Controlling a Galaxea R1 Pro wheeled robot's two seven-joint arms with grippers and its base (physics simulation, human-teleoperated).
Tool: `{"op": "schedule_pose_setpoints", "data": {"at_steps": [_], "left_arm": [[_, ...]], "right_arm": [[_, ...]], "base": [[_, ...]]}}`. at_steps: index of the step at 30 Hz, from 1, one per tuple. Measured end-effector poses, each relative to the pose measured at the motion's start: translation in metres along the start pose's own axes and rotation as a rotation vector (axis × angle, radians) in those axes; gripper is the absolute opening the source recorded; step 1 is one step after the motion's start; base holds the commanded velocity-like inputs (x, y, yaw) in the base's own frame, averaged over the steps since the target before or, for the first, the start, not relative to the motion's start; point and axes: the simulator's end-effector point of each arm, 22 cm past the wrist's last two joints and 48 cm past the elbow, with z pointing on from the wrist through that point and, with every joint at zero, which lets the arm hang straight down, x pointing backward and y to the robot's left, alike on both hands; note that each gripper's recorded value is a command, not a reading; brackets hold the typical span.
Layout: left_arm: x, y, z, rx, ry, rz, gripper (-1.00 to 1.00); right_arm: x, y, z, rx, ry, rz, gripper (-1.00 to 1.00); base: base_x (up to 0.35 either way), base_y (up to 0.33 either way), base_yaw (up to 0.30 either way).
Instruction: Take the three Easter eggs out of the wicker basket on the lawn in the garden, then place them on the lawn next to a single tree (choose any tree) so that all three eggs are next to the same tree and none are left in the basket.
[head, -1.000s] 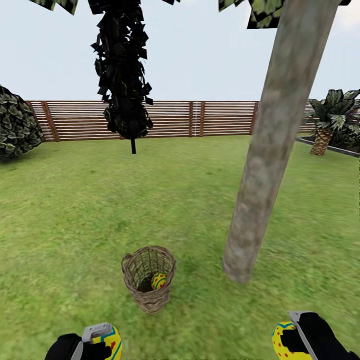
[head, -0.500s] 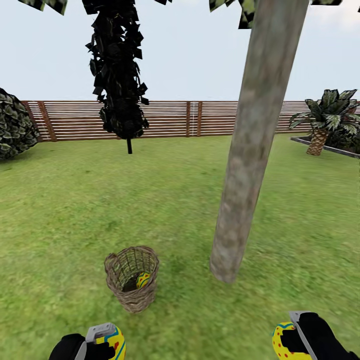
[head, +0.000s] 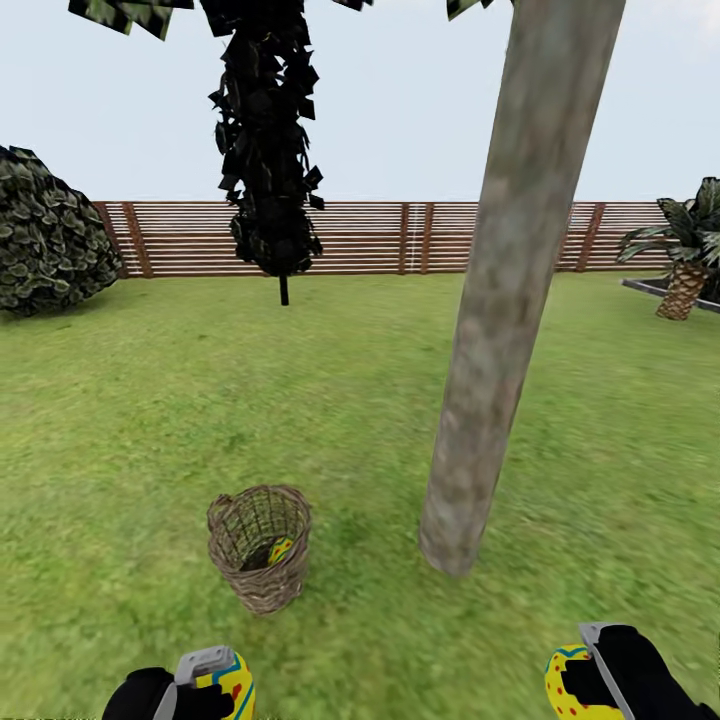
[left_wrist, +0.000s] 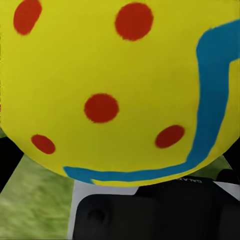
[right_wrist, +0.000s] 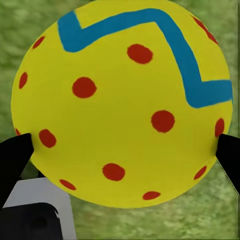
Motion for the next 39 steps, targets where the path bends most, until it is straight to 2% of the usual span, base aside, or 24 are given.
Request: {"op": "schedule_pose_setpoints", "data": {"at_steps": [14, 19, 21, 24, 39], "left_arm": [[0.004, -0.002, 0.002, 0.001, 0.010, 0.009, -1.00], [0.005, -0.004, 0.002, 0.004, 0.012, 0.007, -1.00], [0.008, -0.015, 0.004, 0.018, 0.017, 0.005, -1.00], [0.010, -0.020, 0.004, 0.026, 0.020, 0.005, -1.00], [0.005, -0.015, 0.001, 0.033, 0.014, -0.010, -1.00]], "right_arm": [[0.004, 0.000, 0.000, 0.000, 0.020, 0.002, -1.00], [0.004, 0.000, 0.000, 0.000, 0.019, 0.002, -1.00], [0.004, 0.000, 0.000, -0.001, 0.019, 0.003, -1.00], [0.004, 0.000, -0.001, -0.001, 0.018, 0.003, -1.00], [0.004, -0.005, -0.001, 0.006, 0.017, 0.006, -1.00]], "base": [[0.019, -0.347, 0.002], [0.167, -0.321, 0.000], [0.181, -0.314, 0.000], [0.183, -0.313, 0.000], [0.196, -0.302, 0.000]]}}
